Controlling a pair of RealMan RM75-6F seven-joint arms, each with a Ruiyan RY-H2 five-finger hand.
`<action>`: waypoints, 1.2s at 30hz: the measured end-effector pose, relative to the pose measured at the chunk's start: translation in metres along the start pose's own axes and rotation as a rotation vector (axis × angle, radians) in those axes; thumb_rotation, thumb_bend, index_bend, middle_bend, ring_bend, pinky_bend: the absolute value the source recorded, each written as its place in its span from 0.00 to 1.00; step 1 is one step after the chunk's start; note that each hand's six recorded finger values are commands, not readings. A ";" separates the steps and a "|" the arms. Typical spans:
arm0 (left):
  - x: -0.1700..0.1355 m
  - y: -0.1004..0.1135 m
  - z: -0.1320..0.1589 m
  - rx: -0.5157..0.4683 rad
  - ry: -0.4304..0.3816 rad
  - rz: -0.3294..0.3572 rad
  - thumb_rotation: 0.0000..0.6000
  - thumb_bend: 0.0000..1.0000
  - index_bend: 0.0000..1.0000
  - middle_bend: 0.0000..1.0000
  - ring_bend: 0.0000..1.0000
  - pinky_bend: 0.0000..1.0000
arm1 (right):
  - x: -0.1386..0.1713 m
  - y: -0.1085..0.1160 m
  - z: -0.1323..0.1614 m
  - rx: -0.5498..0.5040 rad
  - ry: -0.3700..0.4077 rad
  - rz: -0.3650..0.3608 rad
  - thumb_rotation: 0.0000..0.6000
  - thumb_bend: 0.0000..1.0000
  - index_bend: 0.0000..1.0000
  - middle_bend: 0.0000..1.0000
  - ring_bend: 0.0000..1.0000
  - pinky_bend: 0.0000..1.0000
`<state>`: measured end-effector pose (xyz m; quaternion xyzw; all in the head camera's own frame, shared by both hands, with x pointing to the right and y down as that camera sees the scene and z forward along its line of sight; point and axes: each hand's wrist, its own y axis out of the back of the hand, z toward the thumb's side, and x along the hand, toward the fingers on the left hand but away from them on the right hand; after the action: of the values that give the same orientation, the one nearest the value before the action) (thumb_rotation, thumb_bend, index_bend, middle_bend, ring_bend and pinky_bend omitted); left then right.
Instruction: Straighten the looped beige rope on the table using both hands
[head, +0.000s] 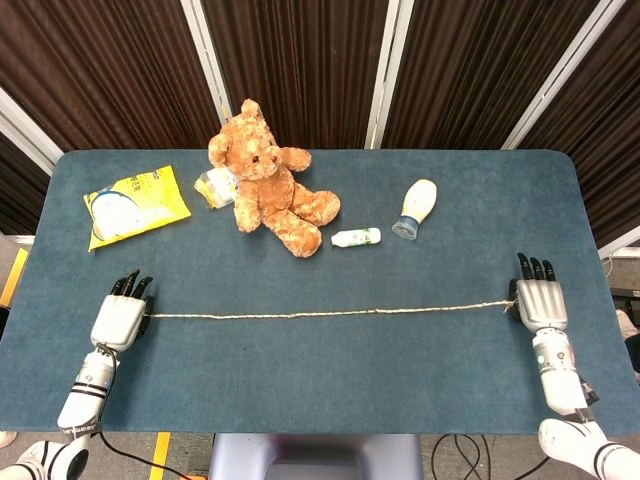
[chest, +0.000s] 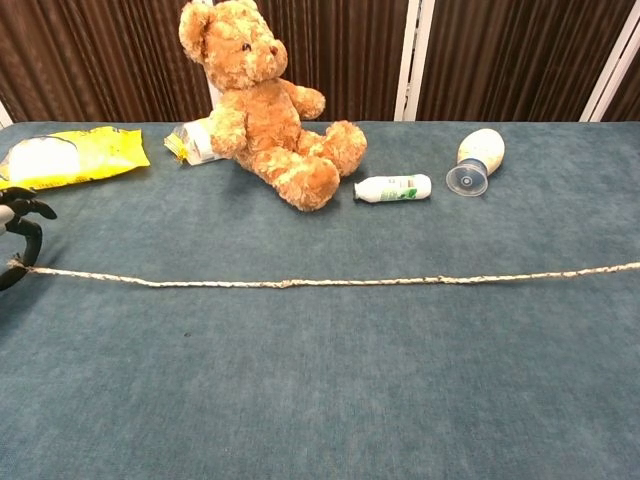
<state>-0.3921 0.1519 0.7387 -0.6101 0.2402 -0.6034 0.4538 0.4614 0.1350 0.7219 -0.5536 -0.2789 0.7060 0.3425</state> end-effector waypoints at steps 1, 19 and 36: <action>0.000 -0.001 0.000 0.001 0.000 -0.007 1.00 0.44 0.27 0.14 0.04 0.18 | 0.000 -0.003 0.000 0.009 0.001 0.013 1.00 0.57 0.27 0.04 0.00 0.00; -0.022 0.027 -0.004 -0.311 -0.081 -0.035 1.00 0.39 0.00 0.00 0.00 0.14 | 0.024 0.019 -0.001 0.004 0.032 -0.007 1.00 0.35 0.00 0.00 0.00 0.00; -0.161 0.088 -0.042 -0.292 -0.014 0.259 1.00 0.38 0.00 0.00 0.00 0.04 | 0.170 0.057 -0.012 -0.050 0.164 -0.298 1.00 0.34 0.00 0.00 0.00 0.00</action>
<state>-0.4351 0.2349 0.5748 -0.6376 0.3984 -0.4947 0.4360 0.4369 0.2347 0.5743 -0.5704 -0.3464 0.5926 0.4511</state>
